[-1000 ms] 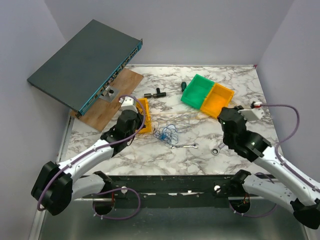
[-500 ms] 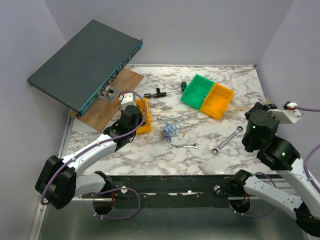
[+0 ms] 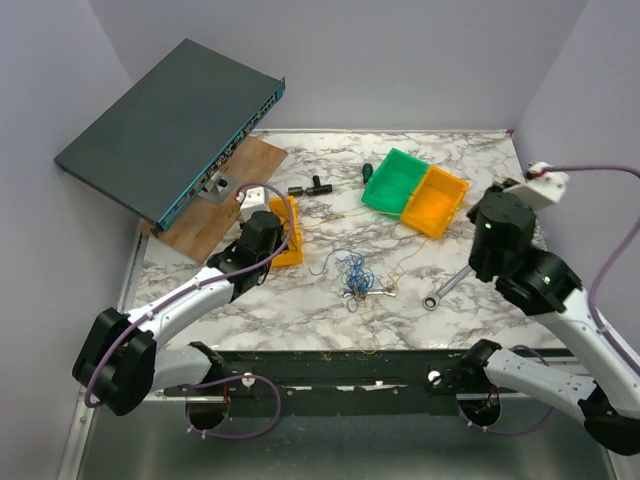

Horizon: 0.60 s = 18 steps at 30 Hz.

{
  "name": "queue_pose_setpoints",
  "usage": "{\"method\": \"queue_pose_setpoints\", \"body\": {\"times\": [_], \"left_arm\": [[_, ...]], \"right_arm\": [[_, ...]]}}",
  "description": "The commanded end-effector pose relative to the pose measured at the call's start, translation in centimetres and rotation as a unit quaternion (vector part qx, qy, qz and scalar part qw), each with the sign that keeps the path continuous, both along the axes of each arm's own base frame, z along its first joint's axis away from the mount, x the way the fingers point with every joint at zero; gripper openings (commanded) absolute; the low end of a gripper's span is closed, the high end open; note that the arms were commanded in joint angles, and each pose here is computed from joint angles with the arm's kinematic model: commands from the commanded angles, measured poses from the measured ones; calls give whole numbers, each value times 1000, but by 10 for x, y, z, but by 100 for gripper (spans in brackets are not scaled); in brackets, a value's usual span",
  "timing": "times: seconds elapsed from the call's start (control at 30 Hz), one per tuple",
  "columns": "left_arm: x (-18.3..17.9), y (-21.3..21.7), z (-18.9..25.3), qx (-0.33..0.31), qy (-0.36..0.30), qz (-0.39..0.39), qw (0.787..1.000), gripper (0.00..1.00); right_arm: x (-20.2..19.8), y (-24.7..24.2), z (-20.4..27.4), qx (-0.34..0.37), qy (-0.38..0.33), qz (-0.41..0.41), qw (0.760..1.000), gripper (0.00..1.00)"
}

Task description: Untangle the cables

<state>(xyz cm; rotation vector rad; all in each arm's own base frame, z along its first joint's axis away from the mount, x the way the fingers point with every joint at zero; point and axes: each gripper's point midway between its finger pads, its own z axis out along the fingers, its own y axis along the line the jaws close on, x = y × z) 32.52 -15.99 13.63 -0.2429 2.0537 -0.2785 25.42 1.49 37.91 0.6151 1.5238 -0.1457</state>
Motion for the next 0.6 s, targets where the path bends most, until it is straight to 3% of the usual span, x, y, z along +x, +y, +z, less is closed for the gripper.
{"method": "queue_pose_setpoints", "body": {"times": [0.0, 0.13, 0.2, 0.27, 0.3, 0.37, 0.43, 0.57], "left_arm": [[-6, -7, 9, -15, -40, -46, 998, 0], [-14, -19, 20, -40, -78, -94, 992, 1], [-17, -28, 24, -48, -87, -122, 988, 25], [-21, -39, 29, -58, -98, -153, 982, 58], [-23, -44, 32, -65, -105, -169, 978, 70], [-28, -54, 39, -75, -122, -200, 969, 81], [-36, -65, 46, -86, -137, -236, 958, 82], [-61, -98, 64, -129, -169, -349, 913, 80]], "right_arm": [[28, 56, -42, -34, 93, 114, 989, 1], [42, 106, -59, -15, 131, 213, 968, 1], [46, 128, -50, -4, 119, 263, 957, 1], [48, 147, -34, 13, 105, 304, 947, 1], [49, 154, -29, 20, 100, 319, 942, 1], [51, 168, -17, 38, 92, 343, 934, 1], [54, 177, -11, 54, 89, 351, 931, 1], [60, 189, -15, 77, 92, 355, 927, 1]]}}
